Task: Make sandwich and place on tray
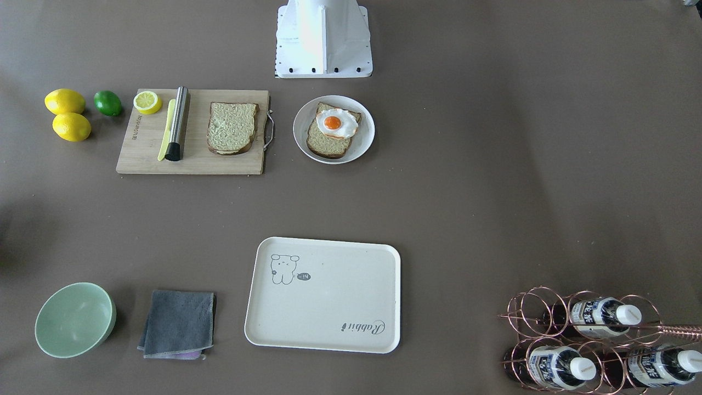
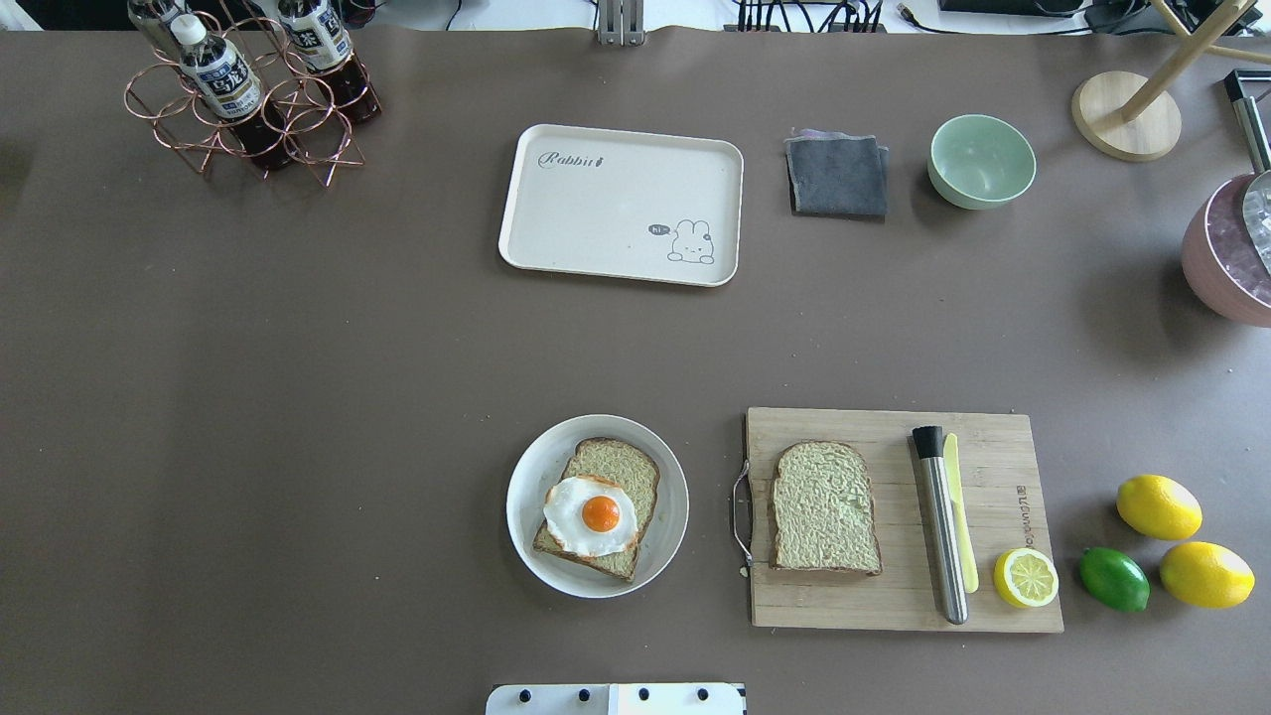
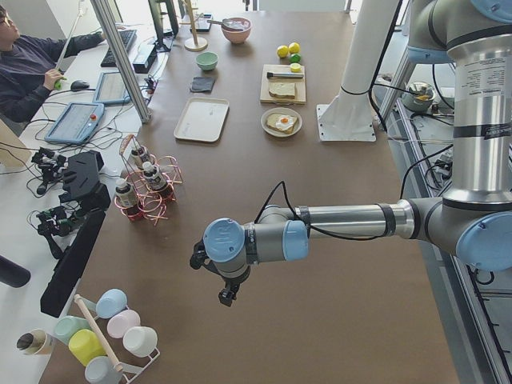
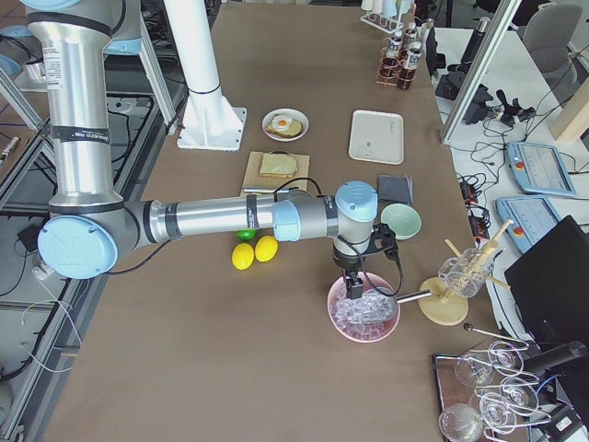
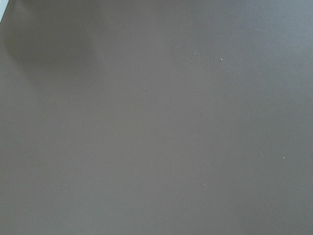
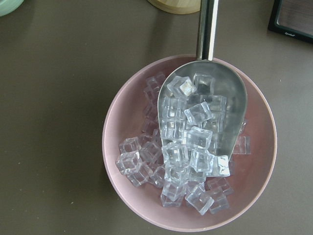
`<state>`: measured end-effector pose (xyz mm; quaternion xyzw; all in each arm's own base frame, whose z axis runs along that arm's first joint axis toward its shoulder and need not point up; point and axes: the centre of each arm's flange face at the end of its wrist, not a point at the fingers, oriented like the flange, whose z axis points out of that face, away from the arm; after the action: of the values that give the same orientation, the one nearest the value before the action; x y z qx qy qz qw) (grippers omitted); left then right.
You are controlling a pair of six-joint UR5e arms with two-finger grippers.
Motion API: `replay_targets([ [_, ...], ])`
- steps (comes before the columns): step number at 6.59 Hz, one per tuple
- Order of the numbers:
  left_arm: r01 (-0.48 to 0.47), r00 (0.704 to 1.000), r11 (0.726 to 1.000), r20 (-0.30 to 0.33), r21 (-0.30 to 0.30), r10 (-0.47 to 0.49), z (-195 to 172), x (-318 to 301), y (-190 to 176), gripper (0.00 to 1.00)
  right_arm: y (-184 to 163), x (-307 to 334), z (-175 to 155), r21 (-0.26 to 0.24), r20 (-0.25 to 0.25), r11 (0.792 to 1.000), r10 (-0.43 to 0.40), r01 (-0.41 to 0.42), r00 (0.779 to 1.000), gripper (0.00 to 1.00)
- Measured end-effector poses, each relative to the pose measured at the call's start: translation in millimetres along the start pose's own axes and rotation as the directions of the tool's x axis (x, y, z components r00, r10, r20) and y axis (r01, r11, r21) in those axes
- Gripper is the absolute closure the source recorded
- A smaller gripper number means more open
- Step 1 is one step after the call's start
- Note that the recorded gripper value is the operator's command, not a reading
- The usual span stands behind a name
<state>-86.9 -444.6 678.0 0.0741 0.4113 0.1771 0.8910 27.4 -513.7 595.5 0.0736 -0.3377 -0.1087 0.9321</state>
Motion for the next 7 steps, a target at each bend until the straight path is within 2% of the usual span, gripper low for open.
replay_targets([
  [7, 0.000, 1.000, 1.000, 0.004, 0.008, 0.000, -6.1, 3.8, -0.7, 0.03, -1.9, -2.3, -1.3, 0.003, 0.001, 1.000, -0.005, 0.005, 1.000, 0.00],
])
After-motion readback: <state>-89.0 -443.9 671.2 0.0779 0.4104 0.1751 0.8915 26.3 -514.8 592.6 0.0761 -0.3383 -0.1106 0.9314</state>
